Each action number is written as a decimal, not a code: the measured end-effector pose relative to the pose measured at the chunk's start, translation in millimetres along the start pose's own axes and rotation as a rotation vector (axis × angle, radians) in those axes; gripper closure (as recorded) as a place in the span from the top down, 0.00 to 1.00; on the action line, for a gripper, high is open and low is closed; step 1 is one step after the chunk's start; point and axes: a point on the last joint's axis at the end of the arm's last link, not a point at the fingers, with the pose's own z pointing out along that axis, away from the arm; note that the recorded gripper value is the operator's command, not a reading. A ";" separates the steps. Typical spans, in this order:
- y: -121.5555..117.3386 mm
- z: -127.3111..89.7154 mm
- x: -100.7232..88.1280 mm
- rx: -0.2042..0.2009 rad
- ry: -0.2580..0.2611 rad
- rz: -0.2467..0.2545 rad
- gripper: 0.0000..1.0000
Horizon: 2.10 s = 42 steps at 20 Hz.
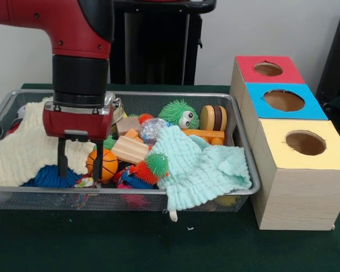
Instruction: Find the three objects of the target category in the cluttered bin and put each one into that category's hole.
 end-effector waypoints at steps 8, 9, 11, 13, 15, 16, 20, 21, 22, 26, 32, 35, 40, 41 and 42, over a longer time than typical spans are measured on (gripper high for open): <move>4.0 8.1 10.2 -0.009 0.016 -0.006 1.00; 5.2 9.9 12.3 -0.012 0.019 -0.005 1.00; 7.7 13.8 16.9 -0.018 0.028 -0.003 1.00; 9.0 15.8 19.3 -0.022 0.032 -0.002 1.00; 10.8 18.5 22.5 -0.026 0.037 0.000 1.00; 11.7 19.8 24.1 -0.028 0.040 0.000 1.00; 13.1 22.6 28.2 -0.031 0.046 -0.005 1.00; 13.0 22.8 28.9 -0.030 0.046 -0.010 1.00; 12.8 22.9 29.1 -0.029 0.045 -0.012 1.00; 12.0 23.4 31.4 -0.025 0.045 -0.029 1.00; 10.5 24.3 35.1 -0.018 0.044 -0.058 1.00; 9.9 24.6 36.5 -0.015 0.043 -0.068 1.00; 8.7 25.3 39.2 -0.010 0.042 -0.090 1.00; 8.6 25.3 39.4 -0.010 0.042 -0.091 1.00; 8.4 25.5 39.8 -0.009 0.042 -0.094 1.00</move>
